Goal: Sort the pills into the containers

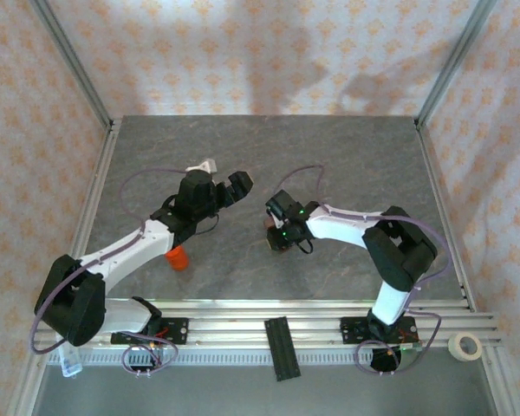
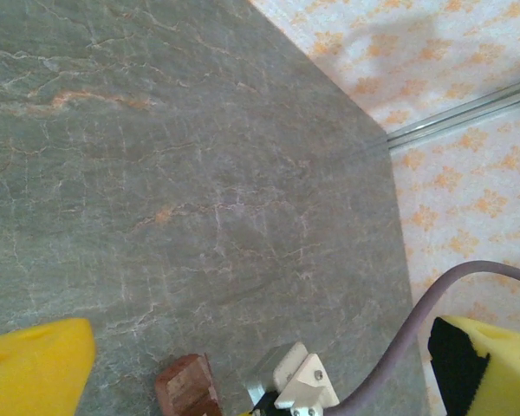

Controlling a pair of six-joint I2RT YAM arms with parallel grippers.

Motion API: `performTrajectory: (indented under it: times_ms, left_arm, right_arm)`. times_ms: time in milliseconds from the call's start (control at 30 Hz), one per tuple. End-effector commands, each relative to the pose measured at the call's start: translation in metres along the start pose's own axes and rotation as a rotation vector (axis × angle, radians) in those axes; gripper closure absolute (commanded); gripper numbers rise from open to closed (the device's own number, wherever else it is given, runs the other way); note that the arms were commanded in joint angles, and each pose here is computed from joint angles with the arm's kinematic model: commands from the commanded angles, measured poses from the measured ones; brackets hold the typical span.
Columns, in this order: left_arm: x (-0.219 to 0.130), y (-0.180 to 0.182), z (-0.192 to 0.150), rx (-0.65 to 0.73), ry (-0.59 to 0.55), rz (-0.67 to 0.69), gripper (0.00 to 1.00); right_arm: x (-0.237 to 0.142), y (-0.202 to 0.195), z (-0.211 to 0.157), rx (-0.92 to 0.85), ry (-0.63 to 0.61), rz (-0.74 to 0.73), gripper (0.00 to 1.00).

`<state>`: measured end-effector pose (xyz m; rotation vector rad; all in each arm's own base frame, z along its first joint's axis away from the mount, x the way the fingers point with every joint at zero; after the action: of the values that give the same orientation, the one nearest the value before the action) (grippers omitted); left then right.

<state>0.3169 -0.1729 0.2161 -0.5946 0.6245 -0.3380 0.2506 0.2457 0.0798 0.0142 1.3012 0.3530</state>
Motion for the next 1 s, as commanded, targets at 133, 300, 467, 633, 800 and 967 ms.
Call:
performTrajectory:
  times_ms: [133, 300, 467, 633, 800, 967]
  left_arm:
    - [0.004, -0.005, 0.007, 0.005, -0.007, -0.014, 0.0]
    - [0.005, -0.005, 0.009, 0.007, -0.013, -0.012, 0.0]
    - [0.008, -0.008, 0.011, 0.012, -0.006, -0.018, 0.0]
    - [0.008, -0.009, 0.012, 0.018, -0.004, -0.02, 0.0]
    - [0.006, -0.009, 0.011, 0.019, -0.003, -0.02, 0.0]
    - [0.005, -0.01, 0.011, 0.018, -0.006, -0.024, 0.0]
  right_arm:
    - [0.004, -0.014, -0.008, -0.021, 0.028, -0.127, 0.37]
    - [-0.003, -0.029, -0.018, 0.023, 0.033, -0.221, 0.27]
    - [-0.006, -0.049, -0.03, 0.078, 0.051, -0.344, 0.25]
    - [-0.01, -0.062, -0.032, 0.145, 0.05, -0.399, 0.24]
    - [-0.018, -0.075, -0.028, 0.234, 0.051, -0.407, 0.24]
    - [-0.025, -0.088, -0.022, 0.323, 0.04, -0.409, 0.24]
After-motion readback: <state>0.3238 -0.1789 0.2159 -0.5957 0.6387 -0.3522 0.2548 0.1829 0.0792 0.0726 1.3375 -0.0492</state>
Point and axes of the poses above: each hand's point on the last joint's axis, 136 mm out from that joint toward the fingers, its own x axis out along the fingers, its own y axis along the line the jaws close on, z = x × y, the point moved 6 cm from there along -x, back along the fingers, and after that the axes turned 13 degrees about x, right-handed, at the moved point
